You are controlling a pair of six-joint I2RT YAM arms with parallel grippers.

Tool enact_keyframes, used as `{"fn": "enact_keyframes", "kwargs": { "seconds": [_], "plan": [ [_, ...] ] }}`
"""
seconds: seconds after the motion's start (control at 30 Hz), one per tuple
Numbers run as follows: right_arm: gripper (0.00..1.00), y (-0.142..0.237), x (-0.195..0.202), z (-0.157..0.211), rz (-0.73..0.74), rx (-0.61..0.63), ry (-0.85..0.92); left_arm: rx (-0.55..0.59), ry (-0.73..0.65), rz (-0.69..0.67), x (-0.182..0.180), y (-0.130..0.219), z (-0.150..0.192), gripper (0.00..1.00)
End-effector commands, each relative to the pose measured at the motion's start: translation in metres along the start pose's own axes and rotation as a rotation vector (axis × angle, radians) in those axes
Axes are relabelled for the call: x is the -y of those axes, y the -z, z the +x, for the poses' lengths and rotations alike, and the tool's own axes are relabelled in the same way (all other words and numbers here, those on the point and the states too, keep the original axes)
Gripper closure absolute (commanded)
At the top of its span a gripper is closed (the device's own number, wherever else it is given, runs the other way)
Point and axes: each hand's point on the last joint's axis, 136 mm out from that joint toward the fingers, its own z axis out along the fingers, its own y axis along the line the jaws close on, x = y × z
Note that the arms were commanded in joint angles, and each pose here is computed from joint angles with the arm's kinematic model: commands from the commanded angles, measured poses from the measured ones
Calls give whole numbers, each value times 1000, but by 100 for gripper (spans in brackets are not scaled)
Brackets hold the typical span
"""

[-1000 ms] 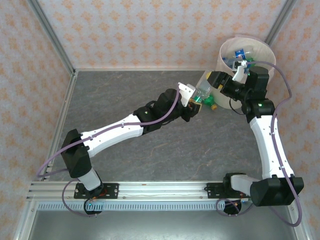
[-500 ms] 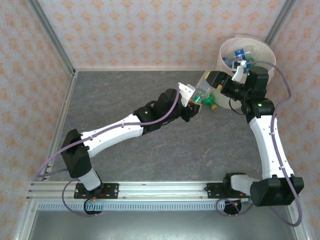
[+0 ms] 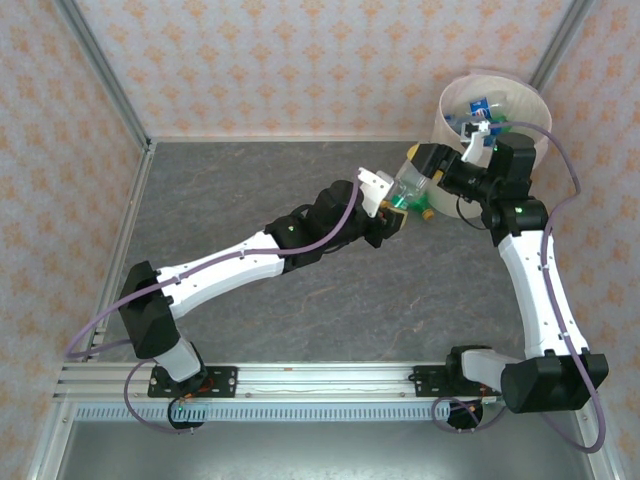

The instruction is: Put the plastic bottles in the bin

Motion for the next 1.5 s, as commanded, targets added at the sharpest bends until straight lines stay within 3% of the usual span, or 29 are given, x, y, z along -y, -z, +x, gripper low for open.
{"fn": "enact_keyframes", "kwargs": {
  "seconds": [0.0,0.03,0.1,0.27,0.33,0.6,0.9,1.23,1.47],
  "plan": [
    [38,8,-18,-7,-42,30,44,38,-10,7,4,12,-13,79],
    [38,9,-17,-8,-30,39,42,37,-9,1,3,11,-12,79],
    [40,11,-16,-11,-17,57,37,41,-2,-14,0,12,-13,68],
    [42,17,-16,-17,13,106,33,74,38,-53,-7,21,-20,13],
    [42,19,-13,-21,31,127,21,99,60,-70,-10,28,-26,1],
    [43,23,7,-53,150,276,-37,136,75,-153,-30,58,-43,1],
    [43,56,35,-129,352,541,-128,181,196,-275,-75,108,-48,1],
    [46,117,54,-213,641,908,-132,175,208,-225,-72,136,-36,1],
    [48,135,75,-240,884,1000,-39,169,185,-221,-71,149,-31,1]
  ]
}}
